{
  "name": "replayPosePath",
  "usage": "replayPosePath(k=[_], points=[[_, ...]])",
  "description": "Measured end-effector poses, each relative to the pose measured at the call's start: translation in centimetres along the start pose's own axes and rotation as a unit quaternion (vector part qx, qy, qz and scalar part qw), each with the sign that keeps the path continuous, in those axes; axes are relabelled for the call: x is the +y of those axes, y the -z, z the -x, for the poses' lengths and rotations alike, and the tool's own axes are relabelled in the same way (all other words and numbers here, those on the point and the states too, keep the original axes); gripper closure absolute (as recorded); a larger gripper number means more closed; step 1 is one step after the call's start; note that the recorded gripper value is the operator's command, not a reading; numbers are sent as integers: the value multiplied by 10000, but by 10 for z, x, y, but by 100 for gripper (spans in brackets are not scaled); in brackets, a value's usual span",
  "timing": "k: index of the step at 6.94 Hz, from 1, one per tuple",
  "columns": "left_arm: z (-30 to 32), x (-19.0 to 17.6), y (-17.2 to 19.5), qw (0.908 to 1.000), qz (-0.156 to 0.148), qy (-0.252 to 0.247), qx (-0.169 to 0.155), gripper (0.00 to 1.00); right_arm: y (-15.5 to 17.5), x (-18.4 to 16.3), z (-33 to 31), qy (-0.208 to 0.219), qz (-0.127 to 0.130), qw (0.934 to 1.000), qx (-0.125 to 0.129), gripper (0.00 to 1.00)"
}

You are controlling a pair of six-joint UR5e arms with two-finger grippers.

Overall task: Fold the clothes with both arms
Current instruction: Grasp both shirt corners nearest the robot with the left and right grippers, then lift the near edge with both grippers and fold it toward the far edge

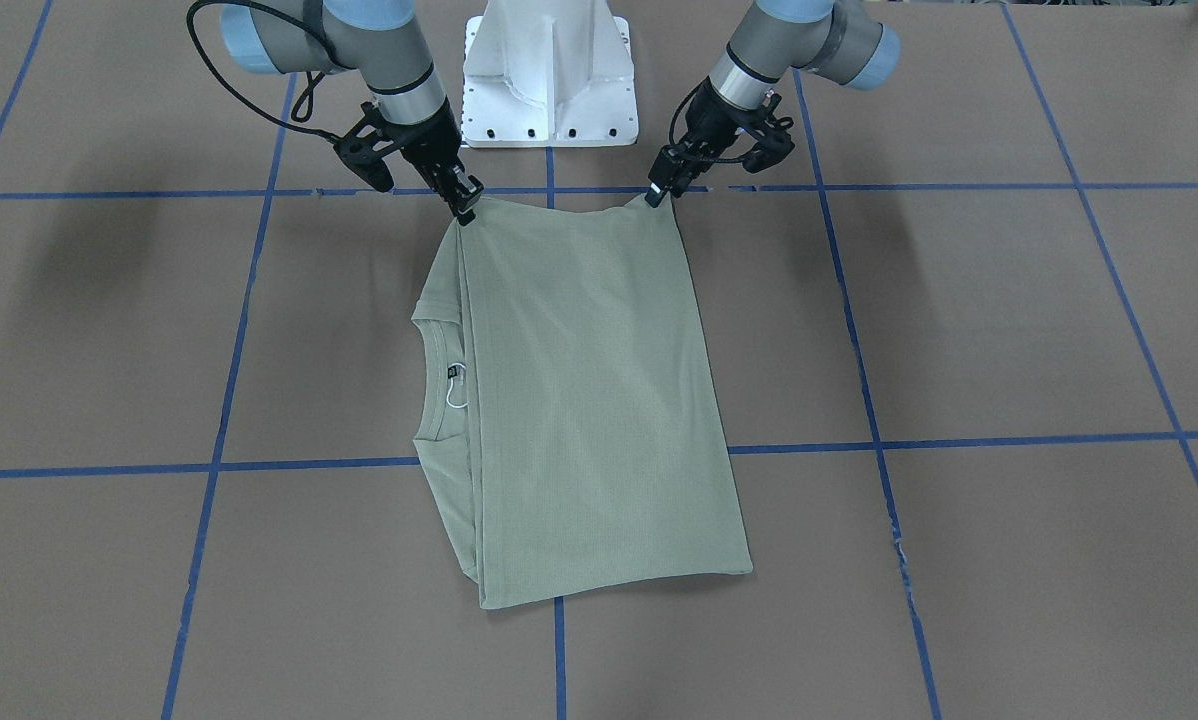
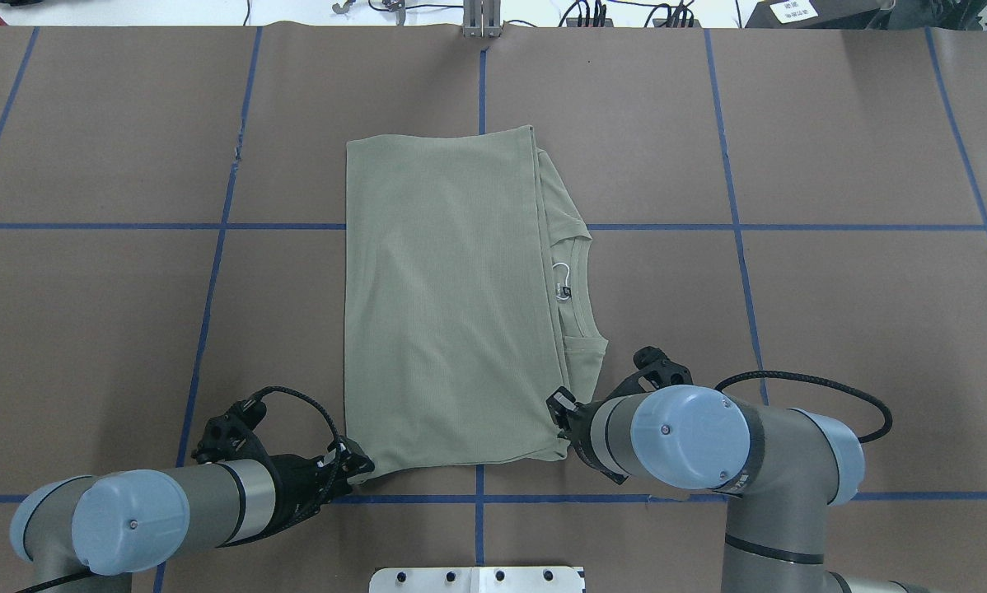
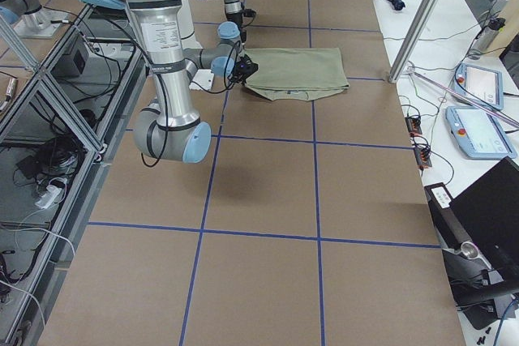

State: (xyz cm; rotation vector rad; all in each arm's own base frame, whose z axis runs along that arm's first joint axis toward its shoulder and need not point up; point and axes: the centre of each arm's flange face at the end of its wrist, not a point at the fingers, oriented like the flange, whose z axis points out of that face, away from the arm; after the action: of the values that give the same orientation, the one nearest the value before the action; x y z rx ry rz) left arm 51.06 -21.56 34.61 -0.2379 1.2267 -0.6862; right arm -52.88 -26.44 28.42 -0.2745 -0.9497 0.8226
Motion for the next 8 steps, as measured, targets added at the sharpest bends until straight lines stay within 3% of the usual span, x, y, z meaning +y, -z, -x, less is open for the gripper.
replayPosePath(k=[4, 8], points=[[-6, 5, 14, 9999, 85, 3, 103, 100, 2, 1, -1, 2, 16, 10000, -8, 100], [10, 39, 67, 9983, 457, 312, 189, 100, 56, 16, -23, 89, 417, 9989, -206, 100]])
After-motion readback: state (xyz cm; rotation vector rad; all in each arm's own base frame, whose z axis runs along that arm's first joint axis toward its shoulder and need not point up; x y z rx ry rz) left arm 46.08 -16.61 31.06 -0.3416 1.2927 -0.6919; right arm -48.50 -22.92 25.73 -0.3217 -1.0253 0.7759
